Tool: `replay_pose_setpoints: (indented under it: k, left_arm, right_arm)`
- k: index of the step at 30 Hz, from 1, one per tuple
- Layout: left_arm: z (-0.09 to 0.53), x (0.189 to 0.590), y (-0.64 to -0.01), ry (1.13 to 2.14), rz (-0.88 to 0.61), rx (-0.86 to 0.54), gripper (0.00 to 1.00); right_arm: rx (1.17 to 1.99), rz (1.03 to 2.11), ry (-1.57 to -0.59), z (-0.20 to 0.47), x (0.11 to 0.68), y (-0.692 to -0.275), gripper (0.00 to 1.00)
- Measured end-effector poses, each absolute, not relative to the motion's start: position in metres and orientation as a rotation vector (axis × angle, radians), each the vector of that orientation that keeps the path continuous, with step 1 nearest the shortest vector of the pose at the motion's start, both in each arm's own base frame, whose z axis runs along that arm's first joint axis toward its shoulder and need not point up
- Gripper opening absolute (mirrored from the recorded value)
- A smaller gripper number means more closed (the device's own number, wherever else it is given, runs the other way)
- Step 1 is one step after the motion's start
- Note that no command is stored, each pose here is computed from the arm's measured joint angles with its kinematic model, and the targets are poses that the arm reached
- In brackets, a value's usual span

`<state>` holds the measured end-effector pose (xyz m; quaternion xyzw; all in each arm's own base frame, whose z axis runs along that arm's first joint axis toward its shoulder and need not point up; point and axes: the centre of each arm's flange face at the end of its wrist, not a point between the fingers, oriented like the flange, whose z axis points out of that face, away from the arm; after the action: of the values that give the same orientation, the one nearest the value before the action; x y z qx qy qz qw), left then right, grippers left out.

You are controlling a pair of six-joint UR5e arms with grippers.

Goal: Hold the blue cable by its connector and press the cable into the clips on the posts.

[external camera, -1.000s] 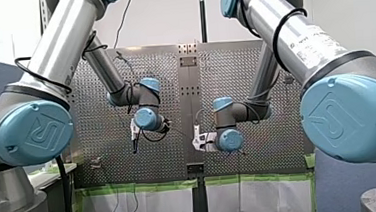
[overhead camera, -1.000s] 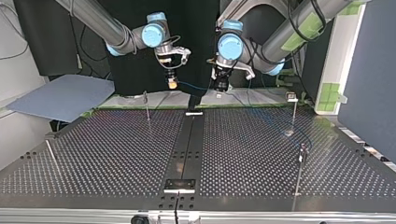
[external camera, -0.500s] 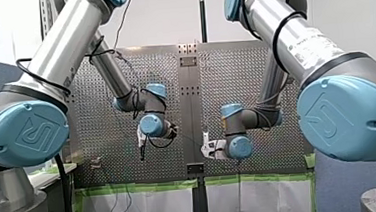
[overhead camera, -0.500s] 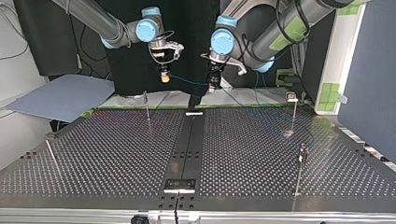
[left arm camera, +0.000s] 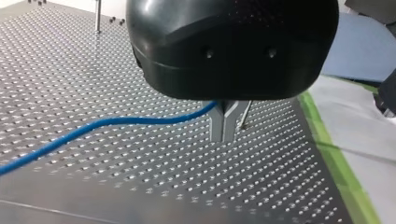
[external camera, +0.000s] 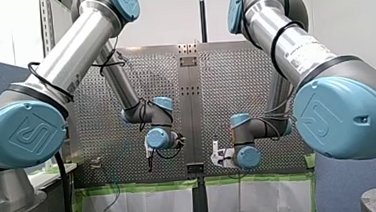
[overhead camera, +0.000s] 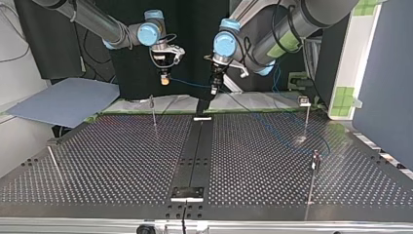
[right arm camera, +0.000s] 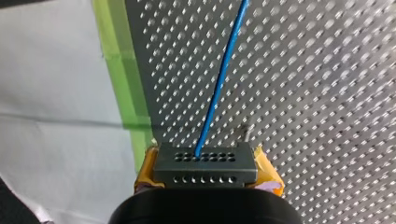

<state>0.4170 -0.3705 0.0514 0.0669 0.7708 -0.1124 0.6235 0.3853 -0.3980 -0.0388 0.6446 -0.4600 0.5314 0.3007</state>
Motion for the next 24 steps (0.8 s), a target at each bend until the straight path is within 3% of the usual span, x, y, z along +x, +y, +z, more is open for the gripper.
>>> replay_pose_setpoints:
  k: [14,24]
  left_arm:
    - [0.004,0.418,-0.402,1.802,-0.269,0.192,0.0]
    - [-0.022,0.422,-0.43,1.797,-0.274,0.208,0.0]
  right_arm:
    - [1.66,1.363,-1.284,-0.077,0.348,-0.414,0.0]
    - [1.587,1.421,-1.281,-0.075,0.316,-0.44,0.0]
